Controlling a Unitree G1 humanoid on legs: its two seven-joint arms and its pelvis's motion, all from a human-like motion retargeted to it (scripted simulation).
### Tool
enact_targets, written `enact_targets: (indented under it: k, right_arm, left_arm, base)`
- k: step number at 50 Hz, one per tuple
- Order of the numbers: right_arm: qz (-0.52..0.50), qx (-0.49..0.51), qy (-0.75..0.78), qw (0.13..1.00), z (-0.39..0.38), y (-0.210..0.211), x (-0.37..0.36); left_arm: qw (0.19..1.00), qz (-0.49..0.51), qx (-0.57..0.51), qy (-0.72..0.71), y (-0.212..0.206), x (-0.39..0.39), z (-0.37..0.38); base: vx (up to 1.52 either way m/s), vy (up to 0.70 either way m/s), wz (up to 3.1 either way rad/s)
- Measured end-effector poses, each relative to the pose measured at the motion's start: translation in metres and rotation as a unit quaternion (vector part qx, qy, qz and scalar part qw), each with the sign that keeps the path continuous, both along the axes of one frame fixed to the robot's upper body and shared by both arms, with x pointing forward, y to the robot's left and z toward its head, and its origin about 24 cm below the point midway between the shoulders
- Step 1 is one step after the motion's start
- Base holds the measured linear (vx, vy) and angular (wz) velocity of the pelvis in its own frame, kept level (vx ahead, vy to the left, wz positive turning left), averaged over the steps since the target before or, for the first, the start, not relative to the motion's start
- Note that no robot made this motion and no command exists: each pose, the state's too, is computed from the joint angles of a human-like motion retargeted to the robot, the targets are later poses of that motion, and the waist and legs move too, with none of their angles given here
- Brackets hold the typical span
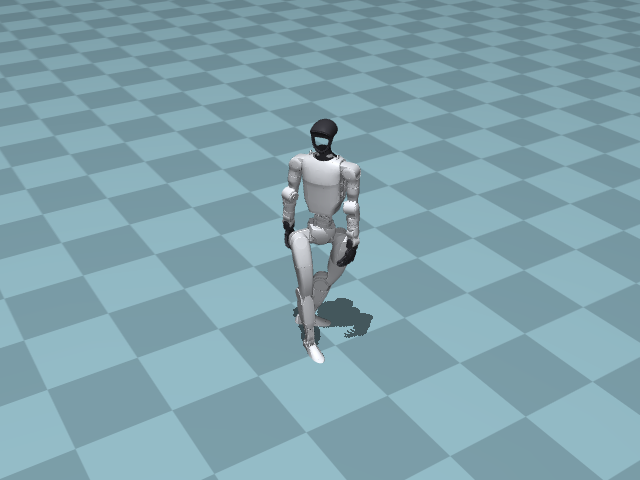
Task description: Upper body actions
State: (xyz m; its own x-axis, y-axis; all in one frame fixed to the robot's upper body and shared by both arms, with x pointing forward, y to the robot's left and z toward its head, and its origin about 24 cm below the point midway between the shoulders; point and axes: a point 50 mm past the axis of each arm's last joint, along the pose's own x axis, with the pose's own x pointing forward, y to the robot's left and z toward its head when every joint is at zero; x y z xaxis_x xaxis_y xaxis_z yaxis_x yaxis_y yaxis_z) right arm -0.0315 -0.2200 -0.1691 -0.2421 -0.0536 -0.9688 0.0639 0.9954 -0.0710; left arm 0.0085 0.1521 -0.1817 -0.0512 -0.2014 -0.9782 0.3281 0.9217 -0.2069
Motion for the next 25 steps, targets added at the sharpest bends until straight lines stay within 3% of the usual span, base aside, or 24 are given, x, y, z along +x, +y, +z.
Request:
enact_targets:
  k: [7, 16, 25]
  right_arm:
    - [-0.013, 0.029, -0.009, 0.999, -0.002, 0.012, 0.0]
    - [0.076, 0.012, -0.076, 0.994, -0.004, 0.001, 0.045]
    - [0.045, -0.018, -0.107, 0.993, -0.001, -0.016, 0.052]
  left_arm:
    - [0.999, 0.03, -0.028, 0.018, -0.015, -0.011, 0.0]
    - [0.997, 0.015, -0.03, 0.07, -0.014, -0.036, 0.003]
    - [0.999, -0.028, 0.016, 0.014, 0.005, -0.006, 0.0]
  base:
    - [0.02, 0.02, -0.22]
    - [0.01, 0.0, 0.07]
    - [0.06, -0.05, 1.38]
